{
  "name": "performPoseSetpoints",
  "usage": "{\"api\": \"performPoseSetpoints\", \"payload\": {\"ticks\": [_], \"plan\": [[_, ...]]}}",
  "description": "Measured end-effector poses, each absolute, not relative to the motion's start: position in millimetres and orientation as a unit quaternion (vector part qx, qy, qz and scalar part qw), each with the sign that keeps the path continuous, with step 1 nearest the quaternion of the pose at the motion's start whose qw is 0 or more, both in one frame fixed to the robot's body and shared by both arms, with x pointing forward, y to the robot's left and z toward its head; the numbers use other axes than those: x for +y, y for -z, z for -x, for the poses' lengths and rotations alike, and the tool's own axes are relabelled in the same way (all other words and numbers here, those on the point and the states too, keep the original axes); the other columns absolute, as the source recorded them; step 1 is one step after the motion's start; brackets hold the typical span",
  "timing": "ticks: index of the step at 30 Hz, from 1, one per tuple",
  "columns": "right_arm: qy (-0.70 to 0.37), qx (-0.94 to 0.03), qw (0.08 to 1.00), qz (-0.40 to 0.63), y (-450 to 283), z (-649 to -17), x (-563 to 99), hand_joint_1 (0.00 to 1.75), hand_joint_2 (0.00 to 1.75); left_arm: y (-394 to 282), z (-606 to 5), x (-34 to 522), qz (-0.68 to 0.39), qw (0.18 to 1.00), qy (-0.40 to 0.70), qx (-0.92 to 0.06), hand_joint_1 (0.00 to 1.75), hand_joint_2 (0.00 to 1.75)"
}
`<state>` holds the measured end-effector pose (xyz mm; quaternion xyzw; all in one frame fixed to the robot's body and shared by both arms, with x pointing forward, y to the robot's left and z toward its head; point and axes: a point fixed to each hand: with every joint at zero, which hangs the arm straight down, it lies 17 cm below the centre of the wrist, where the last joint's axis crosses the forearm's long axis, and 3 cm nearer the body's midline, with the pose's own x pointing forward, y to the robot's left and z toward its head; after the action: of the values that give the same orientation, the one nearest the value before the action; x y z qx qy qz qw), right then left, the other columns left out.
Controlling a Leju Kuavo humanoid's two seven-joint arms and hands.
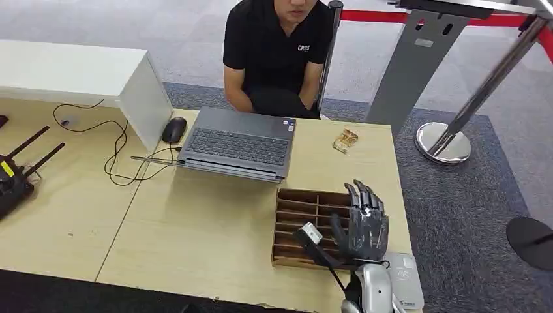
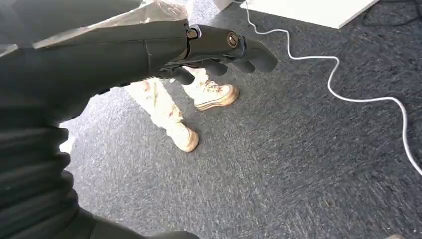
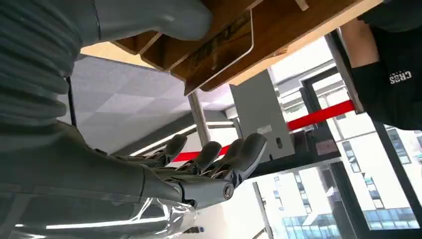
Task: Pass the card to the sensor for recognition and then transmit it.
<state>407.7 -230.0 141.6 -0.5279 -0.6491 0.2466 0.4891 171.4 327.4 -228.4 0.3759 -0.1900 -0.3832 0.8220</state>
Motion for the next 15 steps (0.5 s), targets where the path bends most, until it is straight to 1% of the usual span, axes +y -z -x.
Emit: {"api": "performPoseSetpoints", "payload": {"ticks": [3,4,5,6,15], "plan": [[-0.246,-0.644,0.496,0.528,-137.5,-408.4,-232.6,0.51,1.75,228.3,-171.7,327.1,-0.376,0.821,0.384,-0.191,0.0,1.75],[-0.246,-0.643,0.497,0.528,-136.4,-408.7,-233.0,0.79,1.75,228.3,-171.8,327.1,-0.376,0.821,0.384,-0.191,0.0,1.75],[-0.247,-0.642,0.498,0.528,-135.6,-409.0,-233.7,1.31,1.75,228.3,-171.8,327.0,-0.376,0.821,0.384,-0.191,0.0,1.75],[-0.247,-0.641,0.498,0.528,-134.6,-409.3,-234.0,1.75,1.75,228.2,-171.8,327.1,-0.376,0.821,0.385,-0.191,0.0,1.75],[-0.251,-0.637,0.499,0.531,-131.1,-409.5,-236.1,1.75,1.75,228.1,-172.1,327.1,-0.376,0.821,0.385,-0.192,0.0,1.75]]}}
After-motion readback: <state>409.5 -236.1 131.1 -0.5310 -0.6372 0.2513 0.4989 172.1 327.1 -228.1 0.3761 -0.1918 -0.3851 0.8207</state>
